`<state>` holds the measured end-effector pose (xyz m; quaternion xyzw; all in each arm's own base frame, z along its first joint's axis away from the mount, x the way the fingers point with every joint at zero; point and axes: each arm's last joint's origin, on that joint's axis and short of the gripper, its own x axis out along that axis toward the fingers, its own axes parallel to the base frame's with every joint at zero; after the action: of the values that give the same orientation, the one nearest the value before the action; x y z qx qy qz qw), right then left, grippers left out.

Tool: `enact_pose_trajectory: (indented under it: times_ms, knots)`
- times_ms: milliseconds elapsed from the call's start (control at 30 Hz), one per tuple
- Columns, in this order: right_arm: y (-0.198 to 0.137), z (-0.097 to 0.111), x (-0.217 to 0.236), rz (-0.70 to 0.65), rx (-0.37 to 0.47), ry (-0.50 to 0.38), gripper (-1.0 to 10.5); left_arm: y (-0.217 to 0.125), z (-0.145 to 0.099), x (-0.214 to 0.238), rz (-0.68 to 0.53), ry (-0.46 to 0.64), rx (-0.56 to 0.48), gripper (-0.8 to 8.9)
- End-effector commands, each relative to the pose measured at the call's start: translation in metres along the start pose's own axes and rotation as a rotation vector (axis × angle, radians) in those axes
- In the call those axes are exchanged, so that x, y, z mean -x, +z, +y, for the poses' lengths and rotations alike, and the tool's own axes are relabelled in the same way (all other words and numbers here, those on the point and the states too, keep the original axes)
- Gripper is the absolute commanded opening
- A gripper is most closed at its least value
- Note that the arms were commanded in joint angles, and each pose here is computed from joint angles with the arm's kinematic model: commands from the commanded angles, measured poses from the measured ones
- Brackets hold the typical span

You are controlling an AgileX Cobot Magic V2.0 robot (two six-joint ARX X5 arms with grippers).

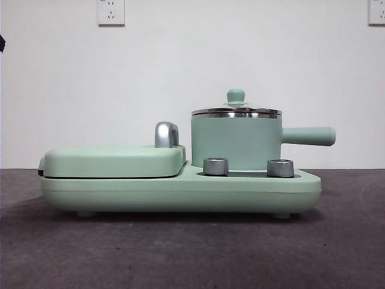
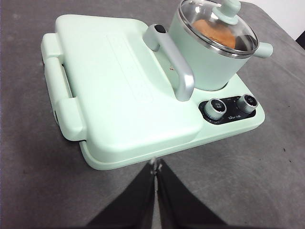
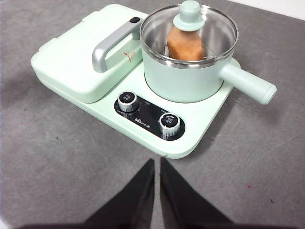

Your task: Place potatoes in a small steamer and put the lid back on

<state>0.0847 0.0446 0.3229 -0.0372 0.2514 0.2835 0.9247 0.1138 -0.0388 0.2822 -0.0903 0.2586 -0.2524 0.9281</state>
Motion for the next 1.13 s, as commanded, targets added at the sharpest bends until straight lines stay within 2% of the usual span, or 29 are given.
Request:
enact_pose_trajectory:
  times_ms: [33, 100, 200, 300, 367, 500, 733, 900, 1133]
  knots:
    - [0.002, 0.001, 0.001, -0.012, 0.000, 0.004, 0.2, 0.002, -0.001, 0.000, -0.010, -0.006, -0.012, 0.06]
    - [0.002, 0.001, 0.001, -0.012, 0.000, 0.004, 0.2, 0.001, -0.002, 0.004, -0.028, -0.009, -0.019, 0.05]
    - [0.002, 0.001, 0.001, -0.012, 0.000, 0.004, 0.2, -0.003, -0.001, 0.009, -0.072, 0.004, -0.139, 0.06]
    - [0.002, 0.001, 0.001, -0.012, 0.000, 0.004, 0.2, -0.020, 0.010, 0.005, -0.158, 0.064, -0.246, 0.06]
    - [0.002, 0.001, 0.001, -0.012, 0.000, 0.004, 0.2, -0.036, 0.019, 0.000, -0.224, 0.130, -0.267, 0.06]
    - [0.002, 0.001, 0.001, -0.012, 0.000, 0.004, 0.2, -0.073, 0.037, -0.010, -0.336, 0.236, -0.227, 0.06]
    - [0.002, 0.001, 0.001, -0.012, 0.000, 0.004, 0.2, -0.114, 0.058, -0.022, -0.379, 0.363, -0.180, 0.06]
    - [0.002, 0.001, 0.001, -0.015, 0.001, 0.004, 0.2, -0.117, 0.063, -0.023, -0.405, 0.470, -0.145, 0.06]
    - [0.003, 0.001, 0.001, -0.016, 0.001, 0.004, 0.2, -0.116, 0.063, -0.023, -0.407, 0.473, -0.144, 0.06]
